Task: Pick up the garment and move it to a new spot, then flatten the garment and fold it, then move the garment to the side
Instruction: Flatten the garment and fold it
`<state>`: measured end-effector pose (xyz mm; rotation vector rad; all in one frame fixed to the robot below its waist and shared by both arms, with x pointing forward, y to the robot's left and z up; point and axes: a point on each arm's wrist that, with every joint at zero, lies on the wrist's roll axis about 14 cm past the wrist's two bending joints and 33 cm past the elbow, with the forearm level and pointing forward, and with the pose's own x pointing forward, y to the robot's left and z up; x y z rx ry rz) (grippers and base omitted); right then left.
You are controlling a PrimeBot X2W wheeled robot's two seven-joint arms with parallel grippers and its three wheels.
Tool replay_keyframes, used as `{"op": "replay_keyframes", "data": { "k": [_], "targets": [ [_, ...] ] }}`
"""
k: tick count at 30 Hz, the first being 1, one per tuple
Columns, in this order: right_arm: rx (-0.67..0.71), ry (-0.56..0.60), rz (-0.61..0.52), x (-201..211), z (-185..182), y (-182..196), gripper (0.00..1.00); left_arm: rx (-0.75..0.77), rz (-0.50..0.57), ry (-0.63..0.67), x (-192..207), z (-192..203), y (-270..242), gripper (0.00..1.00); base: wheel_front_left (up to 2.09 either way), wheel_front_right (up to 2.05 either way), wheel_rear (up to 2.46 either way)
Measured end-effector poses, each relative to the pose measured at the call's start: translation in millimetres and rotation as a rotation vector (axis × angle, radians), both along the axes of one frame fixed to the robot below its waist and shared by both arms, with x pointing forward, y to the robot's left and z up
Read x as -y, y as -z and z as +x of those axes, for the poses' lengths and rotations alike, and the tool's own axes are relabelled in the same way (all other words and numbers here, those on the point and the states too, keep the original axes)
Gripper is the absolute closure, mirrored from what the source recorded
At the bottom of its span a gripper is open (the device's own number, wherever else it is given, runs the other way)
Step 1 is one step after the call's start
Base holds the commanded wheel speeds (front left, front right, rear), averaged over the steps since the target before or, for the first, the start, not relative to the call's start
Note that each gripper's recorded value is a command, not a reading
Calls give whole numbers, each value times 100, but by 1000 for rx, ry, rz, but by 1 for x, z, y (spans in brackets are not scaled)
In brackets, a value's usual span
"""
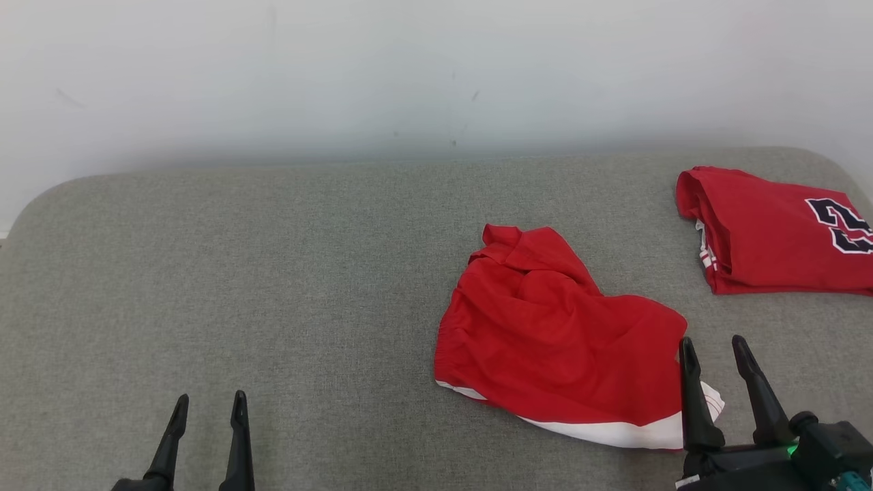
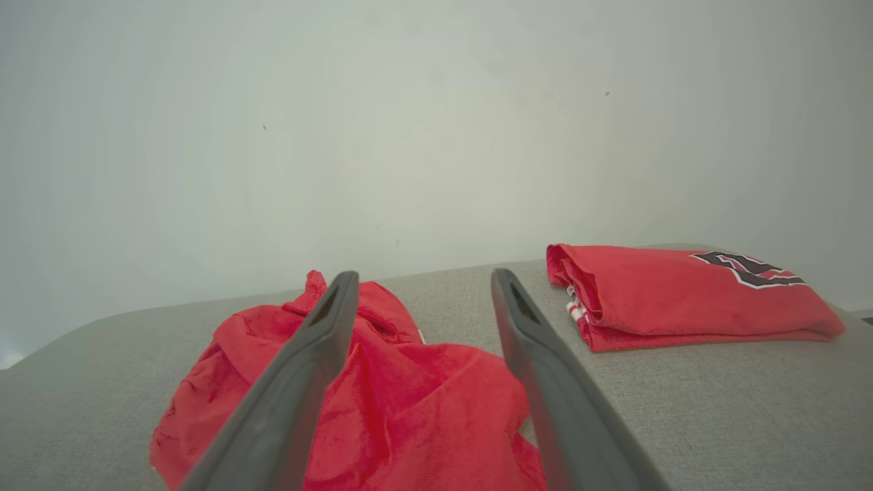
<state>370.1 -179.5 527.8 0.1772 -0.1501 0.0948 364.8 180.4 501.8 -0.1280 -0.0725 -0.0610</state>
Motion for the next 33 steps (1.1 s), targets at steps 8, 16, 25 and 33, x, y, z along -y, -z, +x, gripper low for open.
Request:
{"op": "replay_keyframes", "data": {
  "k": [8, 16, 25, 33],
  "targets": [
    [-34, -2, 7, -3, -6, 11, 0, 0, 29, 30, 5, 0, 0, 0, 0, 0, 0],
    [-45, 4, 8, 0, -8, 15, 0, 10, 78, 163, 36, 10, -2, 0, 0, 0, 0],
    [-61, 54, 10, 16, -8, 19, 0, -18, 136, 412, 99, 35, 10, 0, 0, 0, 0],
    [-88, 138, 10, 41, -10, 27, 0, -151, 179, 605, 143, 44, 59, 0, 0, 0, 0]
  ]
}}
